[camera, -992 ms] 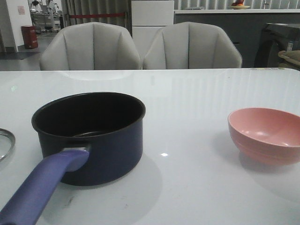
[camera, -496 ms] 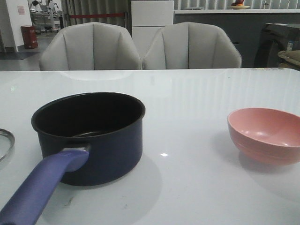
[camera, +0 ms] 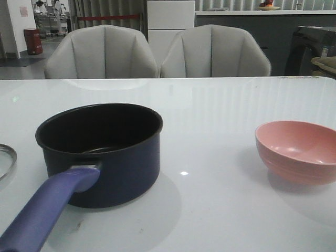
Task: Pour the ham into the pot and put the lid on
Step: 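Close the left gripper on the knob and lift the glass lid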
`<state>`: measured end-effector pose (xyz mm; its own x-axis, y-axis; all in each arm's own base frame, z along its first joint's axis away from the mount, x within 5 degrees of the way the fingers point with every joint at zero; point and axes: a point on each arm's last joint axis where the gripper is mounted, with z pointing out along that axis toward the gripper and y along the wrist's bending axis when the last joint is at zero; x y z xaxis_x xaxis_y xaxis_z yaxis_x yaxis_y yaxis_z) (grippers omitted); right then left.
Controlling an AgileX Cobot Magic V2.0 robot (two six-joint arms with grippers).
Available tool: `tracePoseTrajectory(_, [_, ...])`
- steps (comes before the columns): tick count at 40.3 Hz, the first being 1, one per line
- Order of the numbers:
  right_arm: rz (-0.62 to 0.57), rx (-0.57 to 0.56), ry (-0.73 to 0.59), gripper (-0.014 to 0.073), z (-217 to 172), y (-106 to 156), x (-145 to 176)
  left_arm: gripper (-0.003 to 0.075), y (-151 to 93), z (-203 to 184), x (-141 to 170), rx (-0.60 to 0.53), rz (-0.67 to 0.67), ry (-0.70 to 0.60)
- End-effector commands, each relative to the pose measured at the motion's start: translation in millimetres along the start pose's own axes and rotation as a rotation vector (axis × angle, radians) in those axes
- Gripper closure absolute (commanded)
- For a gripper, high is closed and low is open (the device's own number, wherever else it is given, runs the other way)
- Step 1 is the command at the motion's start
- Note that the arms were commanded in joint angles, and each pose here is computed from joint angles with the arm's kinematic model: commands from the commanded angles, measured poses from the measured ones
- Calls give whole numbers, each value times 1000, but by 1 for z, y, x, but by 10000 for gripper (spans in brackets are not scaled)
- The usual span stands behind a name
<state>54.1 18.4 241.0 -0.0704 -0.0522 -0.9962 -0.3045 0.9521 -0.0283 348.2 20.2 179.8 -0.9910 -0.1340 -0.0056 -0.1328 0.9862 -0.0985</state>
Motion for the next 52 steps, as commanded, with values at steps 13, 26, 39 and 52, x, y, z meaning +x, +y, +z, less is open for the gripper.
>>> tracePoseTrajectory(13, [-15,13,-93,454,-1,-1,-15,606,-6,-52,-6,20,18,-168])
tracePoseTrajectory(26, [-15,13,-93,454,-1,-1,-15,606,-13,-85,-4,22,66,-180])
tracePoseTrajectory(39, [-15,13,-93,454,-1,-1,-15,606,-65,-118,-4,43,232,-219])
tracePoseTrajectory(52, [-15,13,-93,454,-1,-1,-15,606,-139,-149,13,83,450,-283])
